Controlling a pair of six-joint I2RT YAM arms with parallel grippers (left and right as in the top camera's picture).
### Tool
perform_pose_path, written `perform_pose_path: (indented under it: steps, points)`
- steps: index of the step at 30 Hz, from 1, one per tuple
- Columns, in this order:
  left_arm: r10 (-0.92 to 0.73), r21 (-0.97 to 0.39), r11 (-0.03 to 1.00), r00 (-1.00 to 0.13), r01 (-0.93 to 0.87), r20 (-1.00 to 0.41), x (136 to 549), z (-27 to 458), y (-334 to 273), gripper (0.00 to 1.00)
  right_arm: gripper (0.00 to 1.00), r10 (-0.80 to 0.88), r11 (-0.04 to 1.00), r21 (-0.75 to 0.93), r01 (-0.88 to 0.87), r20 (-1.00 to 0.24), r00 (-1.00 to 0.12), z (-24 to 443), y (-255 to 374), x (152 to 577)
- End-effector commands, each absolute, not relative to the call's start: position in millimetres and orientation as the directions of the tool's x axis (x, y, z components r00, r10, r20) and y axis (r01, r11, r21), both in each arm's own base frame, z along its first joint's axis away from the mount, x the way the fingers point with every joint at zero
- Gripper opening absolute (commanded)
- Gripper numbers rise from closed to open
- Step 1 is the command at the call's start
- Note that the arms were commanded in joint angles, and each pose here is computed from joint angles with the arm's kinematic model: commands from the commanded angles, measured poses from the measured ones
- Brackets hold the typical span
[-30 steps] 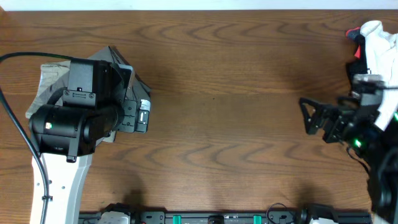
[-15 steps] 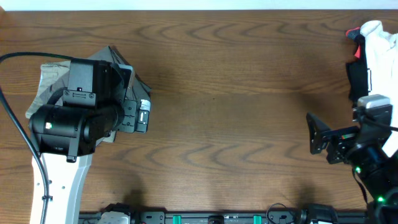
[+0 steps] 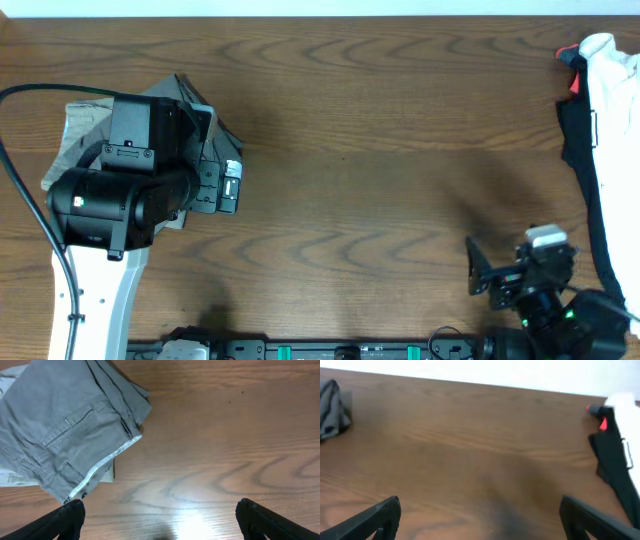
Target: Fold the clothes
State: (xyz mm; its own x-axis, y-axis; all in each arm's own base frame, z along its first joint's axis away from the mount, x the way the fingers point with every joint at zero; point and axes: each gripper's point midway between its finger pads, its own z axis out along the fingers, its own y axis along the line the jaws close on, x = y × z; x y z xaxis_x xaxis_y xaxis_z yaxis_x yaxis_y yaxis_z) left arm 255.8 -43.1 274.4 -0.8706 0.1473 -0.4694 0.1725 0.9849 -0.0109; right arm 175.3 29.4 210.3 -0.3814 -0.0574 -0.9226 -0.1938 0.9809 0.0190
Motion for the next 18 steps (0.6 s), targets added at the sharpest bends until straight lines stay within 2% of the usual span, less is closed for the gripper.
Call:
perform_pose_path:
  steps: [1, 11, 18]
  points:
    - [0.146, -0.004, 0.986, -0.872, 0.168, -0.468, 255.5, 274.4, -42.4, 0.98, 0.99, -0.072, 0.98, 0.006, -0.201, -0.924, -0.377, 188.2, 30.1, 174.6]
    - [0.146, -0.004, 0.986, -0.872, 0.168, -0.468, 255.5, 274.4, -42.4, 0.98, 0.99, -0.074, 0.951, 0.064, -0.301, -0.902, -0.426, 128.2, 47.6, 189.6]
    - [0.146, -0.004, 0.986, -0.872, 0.168, -0.468, 255.5, 274.4, -42.4, 0.98, 0.99, -0.074, 0.949, 0.081, -0.304, -0.881, -0.467, 96.7, 48.3, 194.6]
